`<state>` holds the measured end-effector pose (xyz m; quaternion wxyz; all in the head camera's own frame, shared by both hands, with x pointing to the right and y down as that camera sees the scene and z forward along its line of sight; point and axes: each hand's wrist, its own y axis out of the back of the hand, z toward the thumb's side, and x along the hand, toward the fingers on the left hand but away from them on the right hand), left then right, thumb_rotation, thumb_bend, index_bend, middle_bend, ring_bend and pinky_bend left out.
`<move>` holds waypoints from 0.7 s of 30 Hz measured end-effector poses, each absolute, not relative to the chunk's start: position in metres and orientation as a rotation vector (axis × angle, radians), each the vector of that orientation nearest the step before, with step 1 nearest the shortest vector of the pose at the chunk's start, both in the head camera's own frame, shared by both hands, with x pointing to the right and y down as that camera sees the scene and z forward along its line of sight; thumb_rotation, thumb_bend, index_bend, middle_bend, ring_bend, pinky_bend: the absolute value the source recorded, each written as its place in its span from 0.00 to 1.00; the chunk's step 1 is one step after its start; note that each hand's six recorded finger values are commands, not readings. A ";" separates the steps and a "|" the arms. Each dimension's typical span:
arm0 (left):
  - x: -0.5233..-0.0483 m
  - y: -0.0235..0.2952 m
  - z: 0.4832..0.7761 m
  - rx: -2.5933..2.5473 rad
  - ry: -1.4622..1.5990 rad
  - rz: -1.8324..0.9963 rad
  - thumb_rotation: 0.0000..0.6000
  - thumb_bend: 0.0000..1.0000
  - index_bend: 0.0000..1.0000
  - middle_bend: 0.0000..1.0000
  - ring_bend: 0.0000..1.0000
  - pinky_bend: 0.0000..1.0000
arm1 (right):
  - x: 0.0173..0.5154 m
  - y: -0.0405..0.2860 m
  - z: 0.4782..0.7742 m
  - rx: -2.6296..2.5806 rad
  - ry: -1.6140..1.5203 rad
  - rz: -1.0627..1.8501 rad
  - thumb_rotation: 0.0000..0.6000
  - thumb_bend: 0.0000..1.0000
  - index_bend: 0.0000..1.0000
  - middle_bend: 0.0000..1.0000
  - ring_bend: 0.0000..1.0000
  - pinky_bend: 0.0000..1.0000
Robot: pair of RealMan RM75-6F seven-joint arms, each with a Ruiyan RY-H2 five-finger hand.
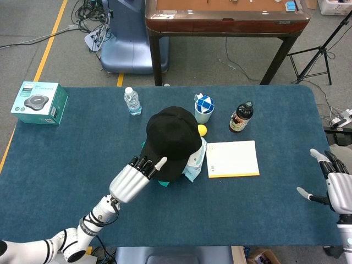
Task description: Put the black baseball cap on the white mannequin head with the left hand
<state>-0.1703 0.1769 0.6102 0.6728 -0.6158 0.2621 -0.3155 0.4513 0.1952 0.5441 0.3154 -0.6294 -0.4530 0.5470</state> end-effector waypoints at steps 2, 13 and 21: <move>-0.174 0.177 0.611 -1.386 0.593 -0.734 1.00 0.00 0.01 0.49 0.34 0.54 | 0.451 0.195 0.545 -1.658 -1.191 1.443 1.00 0.00 0.09 0.21 0.08 0.14; -0.223 0.182 0.612 -1.336 0.628 -0.909 1.00 0.00 0.07 0.45 0.32 0.53 | 0.450 0.195 0.548 -1.655 -1.179 1.455 1.00 0.00 0.09 0.21 0.08 0.14; -0.290 0.200 0.604 -1.303 0.665 -1.124 1.00 0.00 0.16 0.45 0.32 0.53 | 0.447 0.195 0.553 -1.645 -1.155 1.472 1.00 0.00 0.09 0.21 0.08 0.14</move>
